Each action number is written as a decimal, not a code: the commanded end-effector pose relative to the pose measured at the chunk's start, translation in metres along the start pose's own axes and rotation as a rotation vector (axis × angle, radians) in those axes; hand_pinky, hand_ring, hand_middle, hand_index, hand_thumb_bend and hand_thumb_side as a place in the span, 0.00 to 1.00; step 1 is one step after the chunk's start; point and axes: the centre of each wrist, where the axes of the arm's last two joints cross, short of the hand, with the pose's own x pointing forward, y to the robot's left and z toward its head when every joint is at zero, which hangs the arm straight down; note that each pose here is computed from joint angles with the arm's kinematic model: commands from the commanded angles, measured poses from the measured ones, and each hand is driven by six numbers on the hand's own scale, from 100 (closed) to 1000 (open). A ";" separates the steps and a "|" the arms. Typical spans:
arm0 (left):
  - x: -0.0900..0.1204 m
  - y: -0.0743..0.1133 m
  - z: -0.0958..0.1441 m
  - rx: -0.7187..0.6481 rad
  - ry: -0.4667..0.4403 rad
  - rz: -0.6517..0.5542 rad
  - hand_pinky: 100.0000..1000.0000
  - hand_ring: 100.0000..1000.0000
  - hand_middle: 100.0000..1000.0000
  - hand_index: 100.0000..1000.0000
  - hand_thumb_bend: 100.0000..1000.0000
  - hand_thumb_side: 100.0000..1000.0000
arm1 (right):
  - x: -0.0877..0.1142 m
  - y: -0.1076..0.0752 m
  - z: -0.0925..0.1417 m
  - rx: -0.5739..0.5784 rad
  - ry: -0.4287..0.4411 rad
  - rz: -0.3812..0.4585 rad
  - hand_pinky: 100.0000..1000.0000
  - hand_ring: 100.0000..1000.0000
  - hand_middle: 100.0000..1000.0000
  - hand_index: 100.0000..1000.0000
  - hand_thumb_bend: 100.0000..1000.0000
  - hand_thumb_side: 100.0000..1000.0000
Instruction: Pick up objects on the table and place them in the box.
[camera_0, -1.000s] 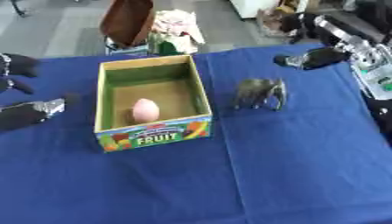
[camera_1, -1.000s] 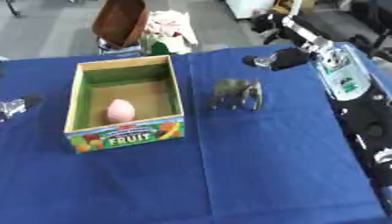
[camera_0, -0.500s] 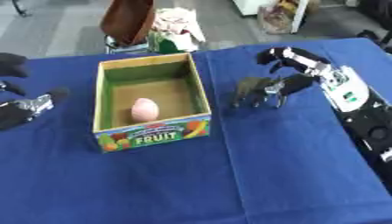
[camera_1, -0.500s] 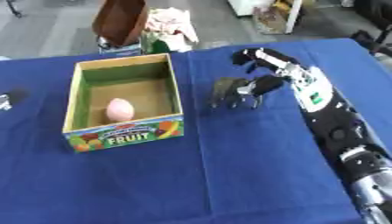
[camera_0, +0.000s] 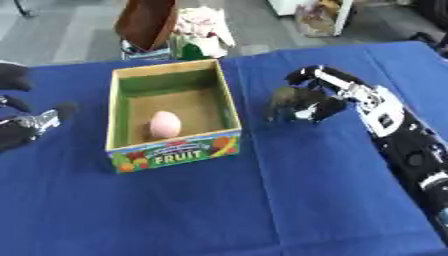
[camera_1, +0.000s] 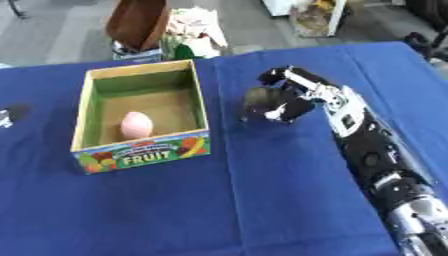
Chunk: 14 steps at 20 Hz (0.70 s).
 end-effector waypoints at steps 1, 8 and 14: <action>0.007 0.006 -0.002 0.007 -0.027 -0.008 0.44 0.61 0.46 0.63 0.80 0.11 | 0.003 -0.006 -0.002 -0.031 0.008 0.053 0.65 0.78 0.67 0.79 0.43 0.11; 0.005 0.005 -0.001 0.005 -0.019 -0.006 0.44 0.61 0.46 0.63 0.80 0.10 | 0.000 -0.004 0.001 -0.123 0.029 0.096 0.36 0.53 0.41 0.55 0.31 0.00; 0.003 0.005 -0.001 0.004 -0.012 -0.007 0.44 0.61 0.46 0.63 0.80 0.10 | -0.003 -0.001 0.002 -0.178 0.034 0.095 0.15 0.35 0.22 0.38 0.32 0.00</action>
